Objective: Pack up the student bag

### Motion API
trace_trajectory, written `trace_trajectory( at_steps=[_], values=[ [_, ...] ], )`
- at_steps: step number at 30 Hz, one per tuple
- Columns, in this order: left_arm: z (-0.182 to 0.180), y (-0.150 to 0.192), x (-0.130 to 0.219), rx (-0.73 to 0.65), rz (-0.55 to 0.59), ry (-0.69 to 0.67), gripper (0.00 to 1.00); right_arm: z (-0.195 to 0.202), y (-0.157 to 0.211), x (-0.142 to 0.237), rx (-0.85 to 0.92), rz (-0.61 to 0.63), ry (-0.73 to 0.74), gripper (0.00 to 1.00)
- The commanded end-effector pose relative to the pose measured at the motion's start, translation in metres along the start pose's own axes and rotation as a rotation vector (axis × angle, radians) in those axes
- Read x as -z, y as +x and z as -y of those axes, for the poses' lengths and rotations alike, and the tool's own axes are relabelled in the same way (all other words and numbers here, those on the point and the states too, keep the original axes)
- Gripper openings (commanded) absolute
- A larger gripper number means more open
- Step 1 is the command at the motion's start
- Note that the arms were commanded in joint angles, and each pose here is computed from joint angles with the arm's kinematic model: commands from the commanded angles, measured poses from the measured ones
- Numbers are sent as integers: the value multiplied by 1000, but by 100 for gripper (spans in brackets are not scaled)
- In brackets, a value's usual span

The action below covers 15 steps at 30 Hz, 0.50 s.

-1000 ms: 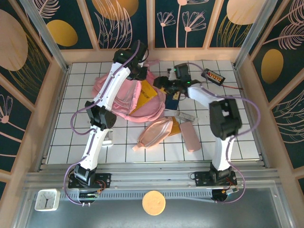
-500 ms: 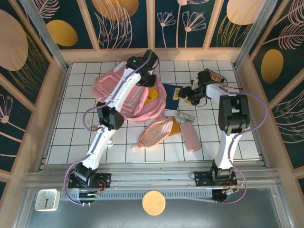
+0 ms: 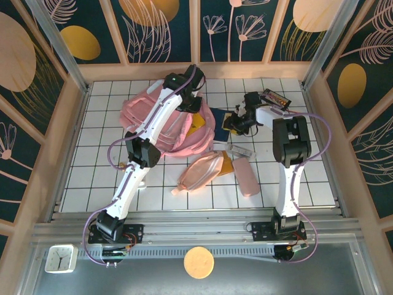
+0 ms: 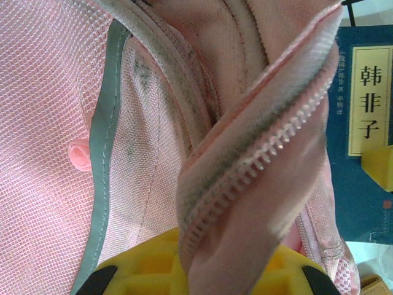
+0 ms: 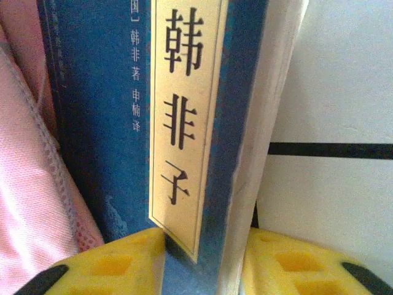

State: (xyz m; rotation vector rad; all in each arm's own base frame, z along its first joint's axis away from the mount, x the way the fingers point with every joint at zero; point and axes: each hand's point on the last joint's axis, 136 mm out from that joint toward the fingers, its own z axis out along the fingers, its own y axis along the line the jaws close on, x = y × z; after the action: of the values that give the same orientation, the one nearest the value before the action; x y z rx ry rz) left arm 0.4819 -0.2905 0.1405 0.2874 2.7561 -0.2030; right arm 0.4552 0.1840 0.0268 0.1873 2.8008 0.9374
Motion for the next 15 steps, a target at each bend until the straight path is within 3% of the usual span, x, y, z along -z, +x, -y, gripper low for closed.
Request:
trace_trajectory(
  at_steps=[1,4,9,15],
  values=[
    [9,-2,2,28,0,62,0,-20,17,-31,26,-55,-24,28],
    [9,-2,1,29,-1,66,0,-17,13,-29,22,-34,16,0],
    [6,-6,9,33,15,61,0,-8,5,-11,15,55,72,0],
    [-18,-21,44,68,91,8,0,-17,-14,39,9,222,-24,0]
  ],
)
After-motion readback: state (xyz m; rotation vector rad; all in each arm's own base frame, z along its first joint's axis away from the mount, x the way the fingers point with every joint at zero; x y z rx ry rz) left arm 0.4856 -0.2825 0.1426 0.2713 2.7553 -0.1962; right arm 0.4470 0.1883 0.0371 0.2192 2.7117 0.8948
